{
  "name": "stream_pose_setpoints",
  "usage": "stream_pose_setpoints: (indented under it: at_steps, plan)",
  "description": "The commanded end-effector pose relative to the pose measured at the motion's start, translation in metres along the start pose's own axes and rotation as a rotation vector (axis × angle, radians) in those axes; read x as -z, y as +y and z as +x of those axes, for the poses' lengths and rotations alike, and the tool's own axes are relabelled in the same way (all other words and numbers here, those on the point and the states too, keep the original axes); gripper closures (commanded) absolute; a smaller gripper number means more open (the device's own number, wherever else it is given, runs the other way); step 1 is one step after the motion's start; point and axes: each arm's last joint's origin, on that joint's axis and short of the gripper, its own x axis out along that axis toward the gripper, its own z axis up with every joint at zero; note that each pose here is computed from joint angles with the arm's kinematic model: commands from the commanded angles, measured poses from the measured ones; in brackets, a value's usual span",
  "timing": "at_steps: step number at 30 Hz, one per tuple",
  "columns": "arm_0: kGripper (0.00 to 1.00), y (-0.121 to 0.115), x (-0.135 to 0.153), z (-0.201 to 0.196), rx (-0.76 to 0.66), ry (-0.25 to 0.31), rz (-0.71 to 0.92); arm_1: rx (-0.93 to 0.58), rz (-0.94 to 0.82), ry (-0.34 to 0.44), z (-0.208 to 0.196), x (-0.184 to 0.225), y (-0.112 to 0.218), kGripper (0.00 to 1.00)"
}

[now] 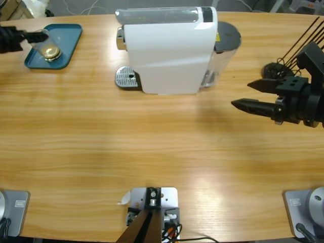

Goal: Pour coffee

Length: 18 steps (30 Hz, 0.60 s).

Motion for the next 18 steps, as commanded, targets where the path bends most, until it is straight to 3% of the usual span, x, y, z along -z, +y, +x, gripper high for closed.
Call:
stream_pose_setpoints:
  at_steps: [1,3,5,11,18]
  plan:
    - [0.004,-0.071,-0.004,-0.090,0.158,-0.101,0.118,-0.022,0.015,0.019,0.000,0.009,0.002,0.190]
    - [0.004,-0.093,0.004,-0.106,0.239,-0.119,0.172,-0.021,0.019,0.016,-0.002,0.009,0.002,0.130]
    - [0.004,-0.108,0.013,-0.114,0.321,-0.112,0.209,-0.021,0.024,0.002,-0.006,0.010,0.002,0.003]
    - [0.004,-0.145,0.037,-0.134,0.530,-0.087,0.299,0.008,0.066,-0.017,-0.011,0.011,0.001,0.000]
    - [0.004,-0.166,0.042,-0.141,0.615,-0.080,0.352,0.071,0.085,-0.031,-0.014,0.012,-0.002,0.000]
